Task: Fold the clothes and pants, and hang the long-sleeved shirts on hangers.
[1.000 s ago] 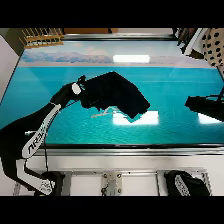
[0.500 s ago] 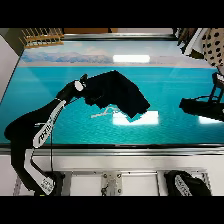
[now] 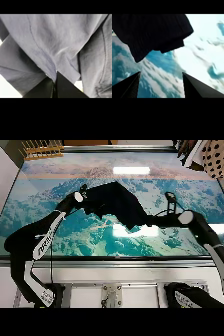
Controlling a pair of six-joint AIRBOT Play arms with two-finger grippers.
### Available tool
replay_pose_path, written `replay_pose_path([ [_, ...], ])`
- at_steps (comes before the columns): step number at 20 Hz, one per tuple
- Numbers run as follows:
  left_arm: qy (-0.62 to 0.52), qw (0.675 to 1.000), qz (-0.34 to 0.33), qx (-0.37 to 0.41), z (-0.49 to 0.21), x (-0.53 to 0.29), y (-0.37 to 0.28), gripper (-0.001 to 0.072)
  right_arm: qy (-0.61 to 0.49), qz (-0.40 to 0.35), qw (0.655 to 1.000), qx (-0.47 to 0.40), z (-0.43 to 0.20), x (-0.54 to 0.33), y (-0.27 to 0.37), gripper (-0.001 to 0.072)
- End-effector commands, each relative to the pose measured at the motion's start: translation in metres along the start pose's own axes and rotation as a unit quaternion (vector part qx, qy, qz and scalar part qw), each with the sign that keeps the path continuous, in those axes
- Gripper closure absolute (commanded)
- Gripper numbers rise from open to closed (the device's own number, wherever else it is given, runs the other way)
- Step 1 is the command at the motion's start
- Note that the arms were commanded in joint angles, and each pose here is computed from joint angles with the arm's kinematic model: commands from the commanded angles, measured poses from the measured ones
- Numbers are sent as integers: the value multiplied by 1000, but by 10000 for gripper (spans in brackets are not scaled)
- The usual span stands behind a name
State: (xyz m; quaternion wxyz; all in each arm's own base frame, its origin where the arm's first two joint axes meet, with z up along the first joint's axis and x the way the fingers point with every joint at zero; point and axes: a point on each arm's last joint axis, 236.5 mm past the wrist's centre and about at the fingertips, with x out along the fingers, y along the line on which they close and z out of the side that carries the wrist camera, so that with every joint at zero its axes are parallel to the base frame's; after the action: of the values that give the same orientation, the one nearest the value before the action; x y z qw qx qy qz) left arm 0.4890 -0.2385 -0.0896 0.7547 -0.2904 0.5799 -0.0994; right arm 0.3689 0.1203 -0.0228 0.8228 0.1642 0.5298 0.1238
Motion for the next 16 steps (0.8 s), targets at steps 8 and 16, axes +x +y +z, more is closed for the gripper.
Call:
replay_pose_path([
  [8,-14,1000,-3,22,16,-22,5,702,19,52,997,51,-8,120,63,240],
  [16,1,999,-2,45,11,-30,5,703,-11,78,995,60,20,118,83,666],
])
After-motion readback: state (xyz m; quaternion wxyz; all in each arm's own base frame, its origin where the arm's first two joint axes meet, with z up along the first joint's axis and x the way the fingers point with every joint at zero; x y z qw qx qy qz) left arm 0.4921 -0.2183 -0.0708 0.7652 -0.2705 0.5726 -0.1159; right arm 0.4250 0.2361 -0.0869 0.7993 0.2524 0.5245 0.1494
